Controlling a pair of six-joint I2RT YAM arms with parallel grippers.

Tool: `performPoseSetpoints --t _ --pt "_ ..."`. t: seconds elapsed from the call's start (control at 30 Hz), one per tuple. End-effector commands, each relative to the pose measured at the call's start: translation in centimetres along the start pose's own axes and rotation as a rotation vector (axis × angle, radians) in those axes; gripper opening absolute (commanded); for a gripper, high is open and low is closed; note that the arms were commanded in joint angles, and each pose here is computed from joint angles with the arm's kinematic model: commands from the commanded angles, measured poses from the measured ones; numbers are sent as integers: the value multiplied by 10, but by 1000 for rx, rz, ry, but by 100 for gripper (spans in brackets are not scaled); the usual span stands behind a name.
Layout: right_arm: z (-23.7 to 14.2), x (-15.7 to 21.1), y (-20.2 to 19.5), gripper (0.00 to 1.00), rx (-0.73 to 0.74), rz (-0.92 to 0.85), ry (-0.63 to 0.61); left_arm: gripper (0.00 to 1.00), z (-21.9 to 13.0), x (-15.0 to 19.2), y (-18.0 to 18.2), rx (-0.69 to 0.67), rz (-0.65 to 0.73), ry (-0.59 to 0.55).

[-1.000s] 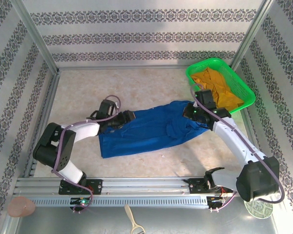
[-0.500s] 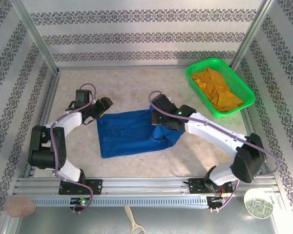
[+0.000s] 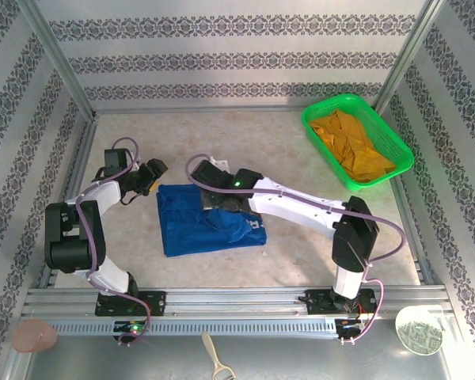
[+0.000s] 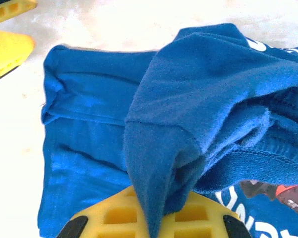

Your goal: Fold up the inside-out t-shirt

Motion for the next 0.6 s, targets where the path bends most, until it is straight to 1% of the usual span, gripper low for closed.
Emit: performPoseSetpoints --t 0.0,0.1,0.13,0.17,0.2,0.27,0.33,0.37,0.4,0.43,0.5,0.57 --pt "1 1 16 0 14 -10 -2 70 3 1 6 21 -20 16" --pt "17 10 32 0 5 -23 34 70 3 -1 6 25 -26 11" --pt "23 13 38 11 -5 -24 45 70 4 -1 6 26 -27 12" --pt "31 17 47 28 -28 -34 66 70 3 -3 6 26 -31 10" --pt "38 23 56 40 -47 -50 89 70 3 -3 6 26 -32 9" --pt "41 28 89 53 -153 -107 143 70 2 -6 5 30 -33 3" --pt "24 25 122 61 -267 -167 146 70 0 -10 2 37 -29 -9" --pt "9 19 134 65 -310 -187 123 70 -2 -12 1 38 -28 -13" --pt "-6 12 137 68 -333 -193 97 70 -3 -14 -1 39 -24 -13" --pt "-16 6 135 69 -341 -190 78 70 -6 -15 -3 40 -17 -17" --pt "-34 -6 114 68 -323 -172 26 71 -12 -16 -8 41 -2 -27" --pt "-41 -10 84 67 -289 -145 -7 71 -19 -13 -12 47 7 -35"
Point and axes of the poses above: each hand's point on the last joint's axis, 136 mm out from that joint toward the fingers, its own z axis out along the fingers, its own y axis along the line the jaws close on, x = y × z, the point moved 4 cm from there along -z, back along the fingers
